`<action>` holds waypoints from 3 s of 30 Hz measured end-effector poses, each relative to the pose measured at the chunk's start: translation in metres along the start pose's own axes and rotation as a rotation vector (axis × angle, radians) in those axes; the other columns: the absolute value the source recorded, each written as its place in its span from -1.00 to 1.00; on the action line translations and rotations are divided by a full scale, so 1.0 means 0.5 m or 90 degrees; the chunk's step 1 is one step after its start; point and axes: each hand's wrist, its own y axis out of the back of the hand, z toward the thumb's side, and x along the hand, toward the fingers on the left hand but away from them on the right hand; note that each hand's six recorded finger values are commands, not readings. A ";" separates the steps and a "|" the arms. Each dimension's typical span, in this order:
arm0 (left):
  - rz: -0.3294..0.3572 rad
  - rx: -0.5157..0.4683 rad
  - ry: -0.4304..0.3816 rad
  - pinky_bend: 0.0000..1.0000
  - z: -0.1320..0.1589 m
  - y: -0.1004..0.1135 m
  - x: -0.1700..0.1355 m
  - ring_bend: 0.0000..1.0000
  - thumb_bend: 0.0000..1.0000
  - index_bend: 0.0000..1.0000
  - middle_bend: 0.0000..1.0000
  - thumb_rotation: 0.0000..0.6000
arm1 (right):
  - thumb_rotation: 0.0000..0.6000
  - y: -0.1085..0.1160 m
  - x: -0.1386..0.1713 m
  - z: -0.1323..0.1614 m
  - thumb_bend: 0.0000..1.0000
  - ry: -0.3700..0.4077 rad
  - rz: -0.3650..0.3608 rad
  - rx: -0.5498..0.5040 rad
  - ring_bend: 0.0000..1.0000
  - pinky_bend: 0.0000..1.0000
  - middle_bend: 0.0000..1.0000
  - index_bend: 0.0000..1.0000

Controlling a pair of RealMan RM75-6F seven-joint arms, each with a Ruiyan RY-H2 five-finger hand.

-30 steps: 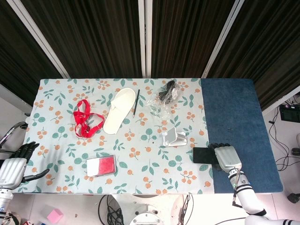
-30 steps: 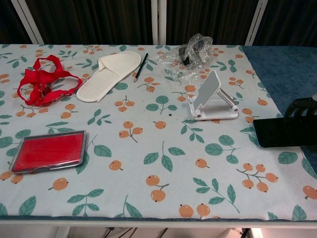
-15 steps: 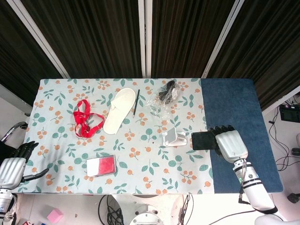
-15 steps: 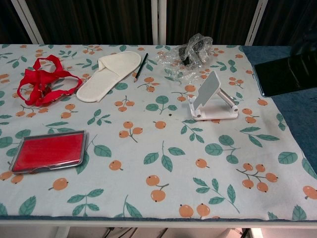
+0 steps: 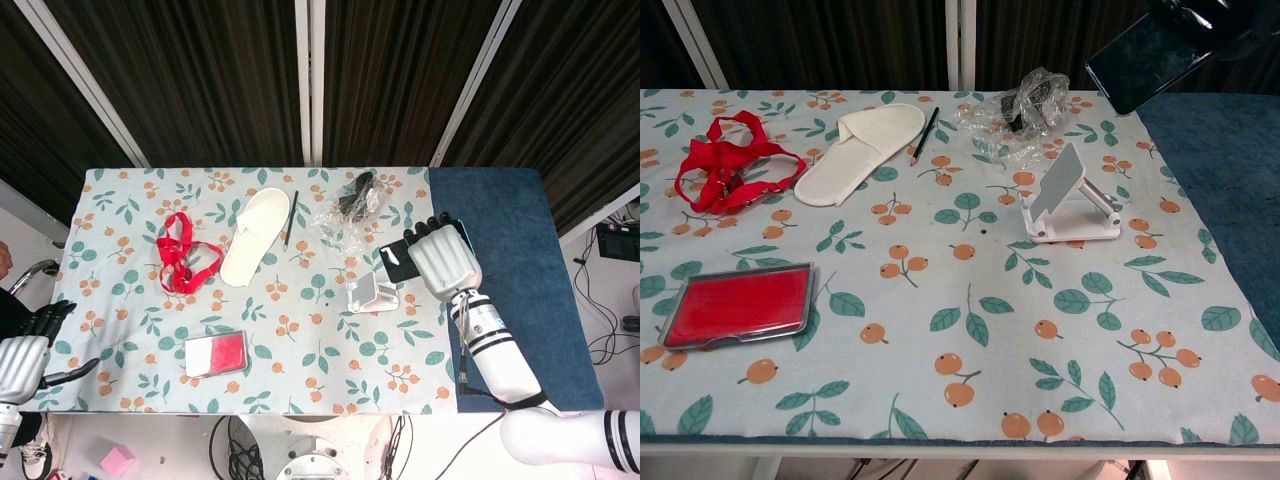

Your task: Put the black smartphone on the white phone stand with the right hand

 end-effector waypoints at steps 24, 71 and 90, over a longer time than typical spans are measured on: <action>-0.013 -0.011 0.012 -0.56 -0.017 -0.006 -0.004 -0.86 -1.00 -0.82 -0.87 -0.66 | 1.00 0.133 -0.086 0.232 -0.32 0.031 0.090 0.180 -0.19 -0.16 -0.03 0.42; -0.019 -0.028 0.016 -0.56 -0.042 -0.015 -0.017 -0.86 -1.00 -0.82 -0.87 -0.65 | 1.00 0.100 -0.093 0.321 -0.32 -0.108 0.287 0.251 -0.20 -0.34 -0.06 0.36; -0.022 -0.039 0.019 -0.56 -0.048 -0.017 -0.020 -0.86 -1.00 -0.82 -0.87 -0.65 | 1.00 0.069 -0.112 0.339 -0.32 -0.116 0.310 0.276 -0.20 -0.52 -0.06 0.35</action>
